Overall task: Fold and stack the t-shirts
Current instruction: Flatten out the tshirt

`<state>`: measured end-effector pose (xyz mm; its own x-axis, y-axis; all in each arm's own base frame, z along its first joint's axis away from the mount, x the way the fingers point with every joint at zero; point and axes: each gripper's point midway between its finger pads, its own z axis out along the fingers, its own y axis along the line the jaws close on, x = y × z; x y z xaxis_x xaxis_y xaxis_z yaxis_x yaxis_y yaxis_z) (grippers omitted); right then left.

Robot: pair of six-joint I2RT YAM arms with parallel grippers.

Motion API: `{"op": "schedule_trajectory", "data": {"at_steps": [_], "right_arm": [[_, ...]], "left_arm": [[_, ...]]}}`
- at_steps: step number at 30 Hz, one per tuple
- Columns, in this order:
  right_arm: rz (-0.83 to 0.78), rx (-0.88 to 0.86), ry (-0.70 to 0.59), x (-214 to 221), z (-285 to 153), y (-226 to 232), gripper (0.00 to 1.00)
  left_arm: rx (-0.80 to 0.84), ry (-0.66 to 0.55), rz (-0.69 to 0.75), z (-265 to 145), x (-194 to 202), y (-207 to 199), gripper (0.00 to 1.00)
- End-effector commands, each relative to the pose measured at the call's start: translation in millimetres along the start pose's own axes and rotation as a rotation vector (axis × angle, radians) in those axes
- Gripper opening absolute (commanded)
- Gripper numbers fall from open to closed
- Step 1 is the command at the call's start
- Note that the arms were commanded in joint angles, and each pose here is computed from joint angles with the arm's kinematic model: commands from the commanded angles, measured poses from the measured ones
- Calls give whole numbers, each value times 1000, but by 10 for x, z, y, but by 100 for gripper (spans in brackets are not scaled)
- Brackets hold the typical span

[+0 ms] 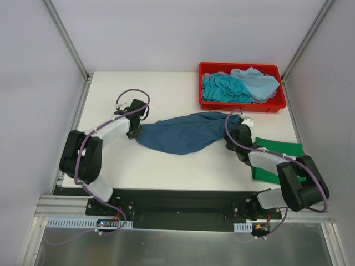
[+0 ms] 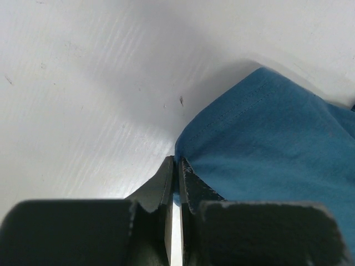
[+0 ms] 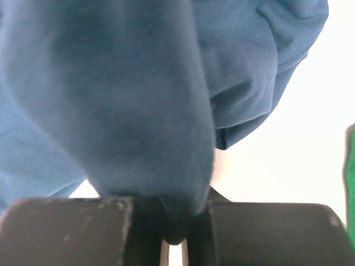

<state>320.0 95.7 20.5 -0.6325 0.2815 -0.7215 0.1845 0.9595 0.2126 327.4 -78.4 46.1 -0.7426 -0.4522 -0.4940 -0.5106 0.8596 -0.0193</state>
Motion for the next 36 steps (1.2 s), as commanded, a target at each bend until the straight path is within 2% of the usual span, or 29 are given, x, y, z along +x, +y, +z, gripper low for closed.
{"op": "schedule_trajectory", "data": {"at_steps": [1, 6, 11, 16, 19, 22, 24, 28, 31, 33, 36], "right_arm": [[-15, -23, -27, -84, -270, 11, 3], [-55, -39, 22, -69, -746, -100, 1], [-102, 5, -110, -609, -1410, -289, 1], [-140, 17, -233, -1233, -2029, -332, 2], [-183, 22, -259, -1433, -2223, -326, 3], [-186, 50, -184, -1314, -2120, -373, 3], [-178, 50, -95, -1097, -1942, -390, 3], [-157, 45, 106, -592, -1594, -425, 7], [-165, 51, 222, -321, -1333, -443, 6], [-175, 53, 254, -301, -1171, -411, 5], [-173, 94, 244, -508, -994, -355, 1]], "left_arm": [[18, -20, -13, -184, -75, 73, 0], [67, -67, -53, -442, -217, 67, 0], [131, -210, -123, -892, -583, 118, 0], [219, -398, -211, -1525, -1041, 210, 0], [201, -530, -269, -1835, -1285, 418, 0], [131, -586, -289, -1856, -1336, 606, 0], [103, -568, -294, -1729, -1263, 665, 0], [64, -446, -254, -1316, -1038, 633, 0], [20, -346, -207, -982, -848, 565, 0], [-1, -296, -181, -824, -792, 493, 0], [-31, -271, -169, -682, -829, 401, 0]]}}
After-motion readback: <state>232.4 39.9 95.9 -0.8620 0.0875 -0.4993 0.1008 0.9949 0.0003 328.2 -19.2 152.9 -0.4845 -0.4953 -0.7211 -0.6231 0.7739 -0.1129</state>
